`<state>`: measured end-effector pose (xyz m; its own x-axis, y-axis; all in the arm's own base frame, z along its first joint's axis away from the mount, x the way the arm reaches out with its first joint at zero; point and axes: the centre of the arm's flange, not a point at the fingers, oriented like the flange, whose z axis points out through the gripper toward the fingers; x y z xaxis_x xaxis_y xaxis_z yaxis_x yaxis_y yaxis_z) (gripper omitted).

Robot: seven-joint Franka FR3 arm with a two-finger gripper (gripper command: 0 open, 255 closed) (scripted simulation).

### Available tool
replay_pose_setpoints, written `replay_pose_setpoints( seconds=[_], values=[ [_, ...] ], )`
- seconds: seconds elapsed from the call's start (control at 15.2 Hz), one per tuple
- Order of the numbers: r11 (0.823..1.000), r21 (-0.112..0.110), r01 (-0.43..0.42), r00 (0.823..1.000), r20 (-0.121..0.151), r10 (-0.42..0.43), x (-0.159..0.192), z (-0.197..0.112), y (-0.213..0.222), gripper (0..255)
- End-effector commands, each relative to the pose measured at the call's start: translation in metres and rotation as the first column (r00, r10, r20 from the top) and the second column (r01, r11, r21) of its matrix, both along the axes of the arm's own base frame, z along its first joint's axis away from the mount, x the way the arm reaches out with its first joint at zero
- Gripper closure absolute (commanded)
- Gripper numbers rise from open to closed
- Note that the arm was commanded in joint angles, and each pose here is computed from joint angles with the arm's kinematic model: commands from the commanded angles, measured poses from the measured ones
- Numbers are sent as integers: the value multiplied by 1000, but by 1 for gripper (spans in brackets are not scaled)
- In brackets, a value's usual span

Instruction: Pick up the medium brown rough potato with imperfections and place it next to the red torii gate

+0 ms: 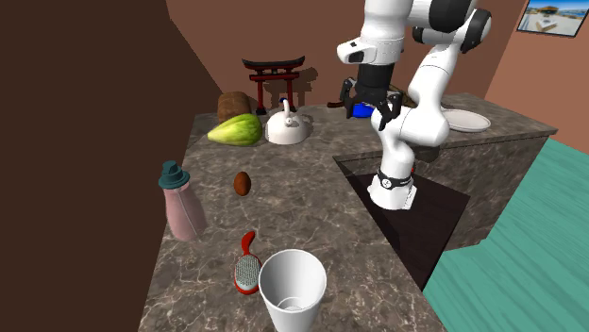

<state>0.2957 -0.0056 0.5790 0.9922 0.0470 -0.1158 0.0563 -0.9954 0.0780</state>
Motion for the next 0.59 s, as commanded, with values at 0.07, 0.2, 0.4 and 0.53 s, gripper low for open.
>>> replay_pose_setpoints(
  seconds=[0.07, 0.2, 0.4, 0.53],
  values=[
    [1000, -3, -16, 1000, 0, 16, 3, -7, -10, 0],
    [999, -8, -47, 999, 1, 47, 10, -21, -30, 0],
    [995, -16, -93, 996, 1, 94, 22, -42, -59, 0],
    [992, -21, -125, 992, 1, 125, 30, -56, -78, 0]
  ],
)
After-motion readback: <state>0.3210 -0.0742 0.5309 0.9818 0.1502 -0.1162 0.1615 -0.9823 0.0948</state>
